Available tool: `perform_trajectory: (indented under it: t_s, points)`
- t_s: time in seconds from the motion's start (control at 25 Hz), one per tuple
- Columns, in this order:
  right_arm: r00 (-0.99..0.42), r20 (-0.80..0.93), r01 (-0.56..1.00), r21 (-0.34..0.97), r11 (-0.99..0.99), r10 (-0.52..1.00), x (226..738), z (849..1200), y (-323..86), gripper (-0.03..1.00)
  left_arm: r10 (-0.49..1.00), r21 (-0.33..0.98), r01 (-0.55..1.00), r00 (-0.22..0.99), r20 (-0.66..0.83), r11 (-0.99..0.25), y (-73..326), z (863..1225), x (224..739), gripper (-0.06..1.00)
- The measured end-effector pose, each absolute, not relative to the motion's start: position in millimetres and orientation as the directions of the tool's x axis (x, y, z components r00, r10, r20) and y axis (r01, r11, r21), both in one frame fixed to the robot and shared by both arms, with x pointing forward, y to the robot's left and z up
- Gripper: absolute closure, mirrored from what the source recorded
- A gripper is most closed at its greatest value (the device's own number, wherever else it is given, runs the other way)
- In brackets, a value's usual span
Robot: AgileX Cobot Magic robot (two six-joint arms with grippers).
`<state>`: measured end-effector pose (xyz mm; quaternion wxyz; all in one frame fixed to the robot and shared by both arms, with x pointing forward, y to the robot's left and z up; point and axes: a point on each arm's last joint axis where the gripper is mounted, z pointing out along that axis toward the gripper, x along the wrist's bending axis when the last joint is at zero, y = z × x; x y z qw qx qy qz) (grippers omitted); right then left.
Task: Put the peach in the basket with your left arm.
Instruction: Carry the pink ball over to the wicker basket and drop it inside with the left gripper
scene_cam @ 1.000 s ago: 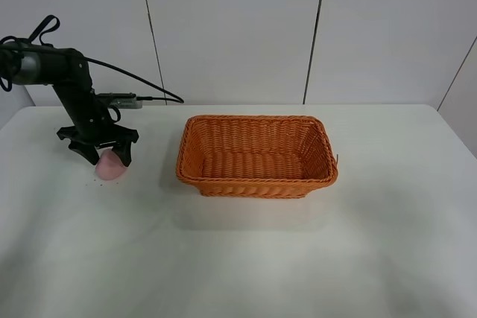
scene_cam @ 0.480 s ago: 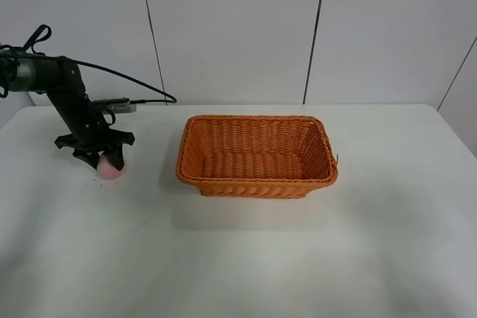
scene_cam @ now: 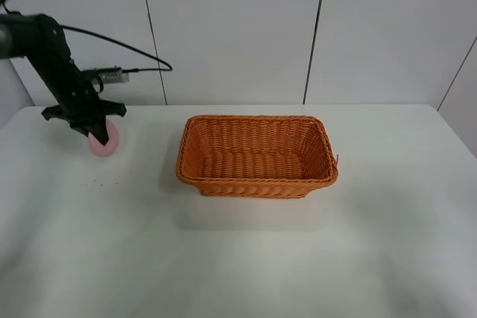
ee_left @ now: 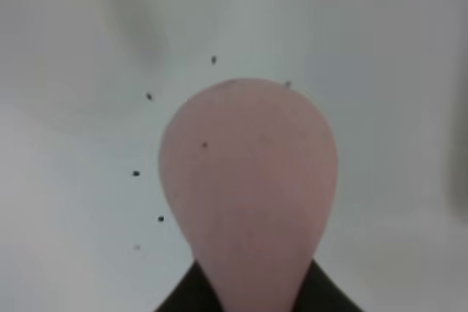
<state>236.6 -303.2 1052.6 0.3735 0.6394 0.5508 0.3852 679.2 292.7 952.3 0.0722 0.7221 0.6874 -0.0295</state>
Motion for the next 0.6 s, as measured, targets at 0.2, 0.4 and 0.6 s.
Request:
perform_trajectory:
  t_s: [0.2, 0.4, 0.6]
  points:
    - [0.097, 0.081, 0.417, 0.902, -0.114, 0.992, 237, 1053, -303, 0.27, 0.988, 0.175, 0.984, 0.062, -0.14, -0.037, 292, 1021, 674, 0.79]
    - [0.097, 0.081, 0.417, 0.902, -0.114, 0.992, 237, 1053, -303, 0.27, 0.99, 0.175, 0.984, 0.061, -0.128, -0.038, 284, 1040, 672, 0.79]
    - [0.097, 0.081, 0.417, 0.902, -0.114, 0.992, 237, 1053, -303, 0.27, 0.979, 0.254, 0.957, 0.17, -0.115, -0.137, 234, 1063, 674, 0.79]
